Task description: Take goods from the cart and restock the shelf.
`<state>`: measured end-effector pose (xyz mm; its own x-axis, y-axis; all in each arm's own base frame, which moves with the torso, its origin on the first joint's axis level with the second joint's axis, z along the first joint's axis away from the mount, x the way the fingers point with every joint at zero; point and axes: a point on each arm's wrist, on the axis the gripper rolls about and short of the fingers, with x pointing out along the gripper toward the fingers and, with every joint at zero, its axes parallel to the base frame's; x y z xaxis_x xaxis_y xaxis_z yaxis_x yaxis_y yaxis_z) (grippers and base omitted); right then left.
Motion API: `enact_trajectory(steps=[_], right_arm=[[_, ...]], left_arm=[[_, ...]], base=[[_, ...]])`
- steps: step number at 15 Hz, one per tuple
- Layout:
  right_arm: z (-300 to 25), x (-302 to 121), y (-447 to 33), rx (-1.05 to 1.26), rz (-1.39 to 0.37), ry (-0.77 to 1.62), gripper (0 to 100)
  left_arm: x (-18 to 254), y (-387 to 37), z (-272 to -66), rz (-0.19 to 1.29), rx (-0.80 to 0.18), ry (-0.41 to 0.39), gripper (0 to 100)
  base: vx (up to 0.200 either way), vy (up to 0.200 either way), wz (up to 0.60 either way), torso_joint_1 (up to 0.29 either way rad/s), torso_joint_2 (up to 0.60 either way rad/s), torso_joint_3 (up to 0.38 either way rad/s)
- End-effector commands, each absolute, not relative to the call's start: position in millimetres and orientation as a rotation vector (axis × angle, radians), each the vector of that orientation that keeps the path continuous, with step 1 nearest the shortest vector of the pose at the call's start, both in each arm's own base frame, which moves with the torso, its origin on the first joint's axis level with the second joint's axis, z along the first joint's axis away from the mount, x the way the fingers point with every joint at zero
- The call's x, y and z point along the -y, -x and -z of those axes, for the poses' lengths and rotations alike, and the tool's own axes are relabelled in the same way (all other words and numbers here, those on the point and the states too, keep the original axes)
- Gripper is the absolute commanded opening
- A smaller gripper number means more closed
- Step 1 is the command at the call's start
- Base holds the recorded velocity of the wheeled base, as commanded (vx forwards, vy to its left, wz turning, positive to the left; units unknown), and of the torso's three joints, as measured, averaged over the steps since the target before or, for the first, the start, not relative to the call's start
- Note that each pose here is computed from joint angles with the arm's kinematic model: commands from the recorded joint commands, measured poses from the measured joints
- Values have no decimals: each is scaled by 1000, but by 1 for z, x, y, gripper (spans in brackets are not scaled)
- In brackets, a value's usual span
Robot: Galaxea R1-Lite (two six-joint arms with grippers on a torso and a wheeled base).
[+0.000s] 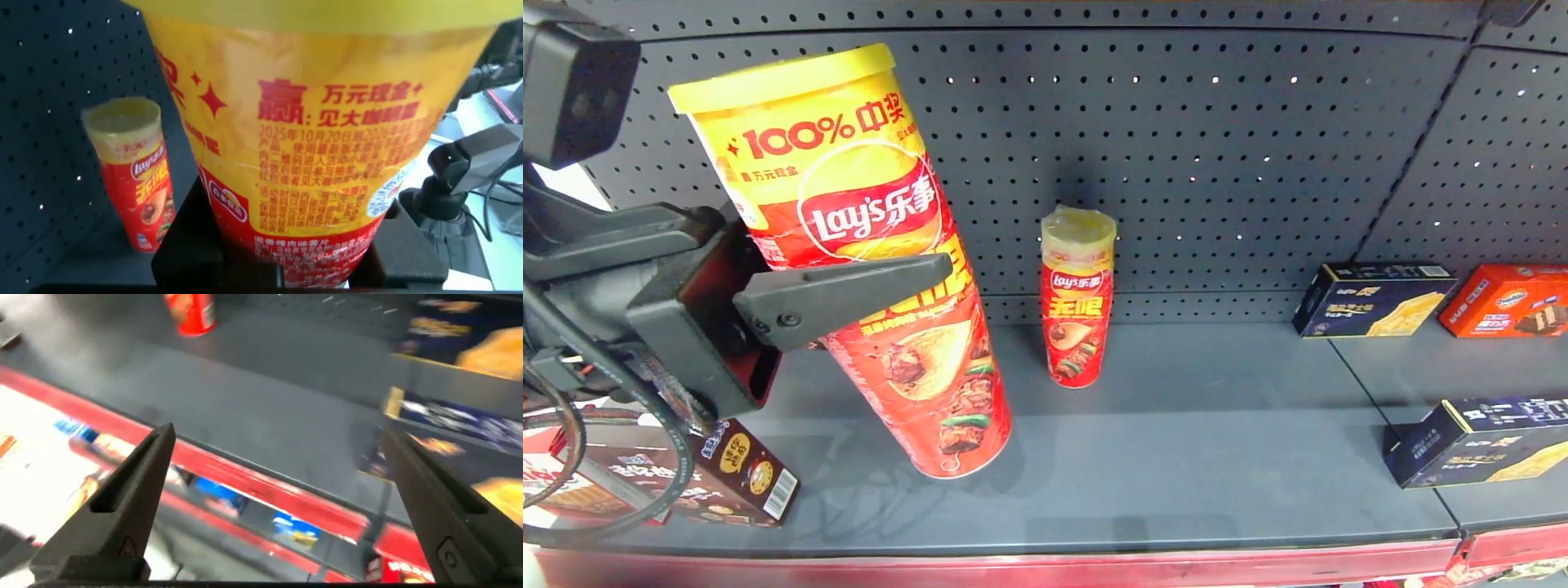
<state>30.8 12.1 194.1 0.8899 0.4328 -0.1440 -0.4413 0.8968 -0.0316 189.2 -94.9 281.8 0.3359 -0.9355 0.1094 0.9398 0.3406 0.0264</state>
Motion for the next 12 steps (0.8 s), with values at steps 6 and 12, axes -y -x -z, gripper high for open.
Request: enact_trajectory(steps=[6, 12], right_arm=[[-212, -42, -124, -221, -525, 80, 100], [-233, -79, -218, -70, -747, 89, 100]], left_arm=[[95, -192, -280, 1221, 105, 51, 0], [92, -193, -280, 1206, 101, 62, 0]], base=[[0, 0, 0, 0, 0, 0], [0, 0, 0, 0, 0, 0]])
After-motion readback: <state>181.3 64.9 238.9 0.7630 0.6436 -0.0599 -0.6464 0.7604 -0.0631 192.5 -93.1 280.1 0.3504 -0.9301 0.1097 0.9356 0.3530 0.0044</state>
